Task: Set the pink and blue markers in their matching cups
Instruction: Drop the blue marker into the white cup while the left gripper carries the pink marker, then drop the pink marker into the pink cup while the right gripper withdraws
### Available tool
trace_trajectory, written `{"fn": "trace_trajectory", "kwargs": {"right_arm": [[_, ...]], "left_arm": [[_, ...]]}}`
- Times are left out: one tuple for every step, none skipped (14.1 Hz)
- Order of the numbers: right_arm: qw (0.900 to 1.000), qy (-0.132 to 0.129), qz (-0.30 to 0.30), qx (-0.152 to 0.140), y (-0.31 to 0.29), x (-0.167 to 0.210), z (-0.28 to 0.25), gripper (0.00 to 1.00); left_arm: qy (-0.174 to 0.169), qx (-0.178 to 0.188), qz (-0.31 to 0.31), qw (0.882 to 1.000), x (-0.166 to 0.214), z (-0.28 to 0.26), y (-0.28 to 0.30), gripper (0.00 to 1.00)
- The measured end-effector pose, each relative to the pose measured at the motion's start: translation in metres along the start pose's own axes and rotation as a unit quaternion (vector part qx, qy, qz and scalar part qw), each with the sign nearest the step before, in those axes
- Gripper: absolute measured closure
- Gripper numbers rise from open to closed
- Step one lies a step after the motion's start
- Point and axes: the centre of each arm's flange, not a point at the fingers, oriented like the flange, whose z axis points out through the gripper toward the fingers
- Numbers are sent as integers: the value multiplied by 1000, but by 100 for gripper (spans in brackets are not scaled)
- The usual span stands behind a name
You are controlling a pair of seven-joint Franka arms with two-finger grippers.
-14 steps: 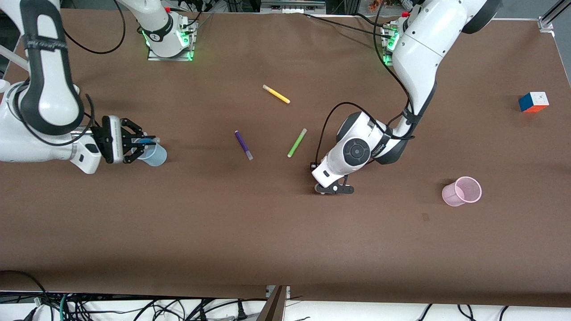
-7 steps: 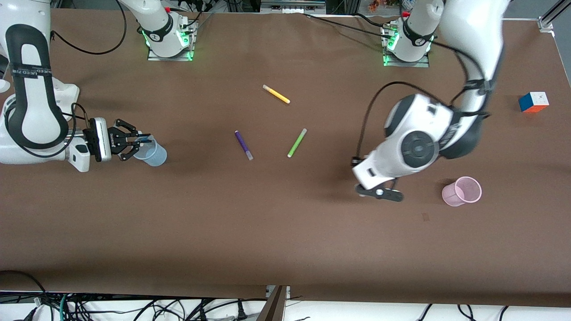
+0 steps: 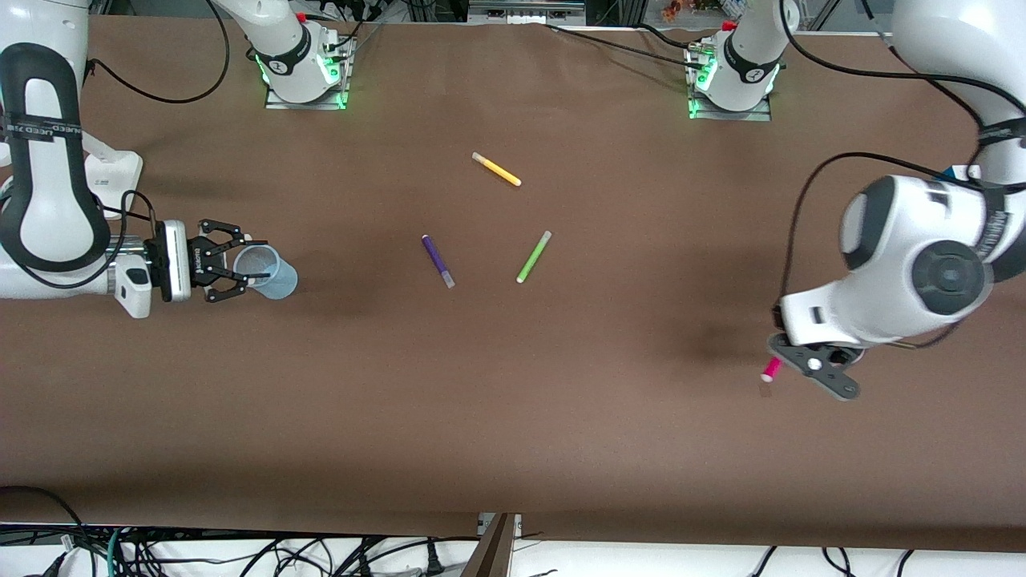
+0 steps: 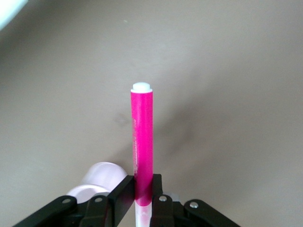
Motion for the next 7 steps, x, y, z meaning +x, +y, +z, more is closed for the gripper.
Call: {"fn": "trace_trajectory", "kwargs": {"right_arm": [[999, -2, 36, -6, 2, 10, -10, 17], [997, -5, 80, -7, 2, 23, -19, 8], [991, -18, 130, -10, 2, 37, -31, 0], [983, -41, 177, -19, 2, 50, -43, 0], [970, -71, 230, -36, 1, 65, -54, 0], [954, -99, 279, -53, 0, 80, -62, 0], [935, -121, 326, -72, -2, 96, -65, 0]], "left_arm": [[14, 9, 30, 999, -17, 6, -24, 79], [30, 14, 57, 998, -32, 13, -42, 79], [54, 8, 79, 995, -46, 22, -57, 79], [78, -3, 95, 992, -60, 33, -69, 79], [102, -13, 111, 989, -75, 47, -80, 79], [122, -20, 128, 984, -88, 62, -88, 79], [135, -28, 141, 980, -98, 78, -93, 79]]}}
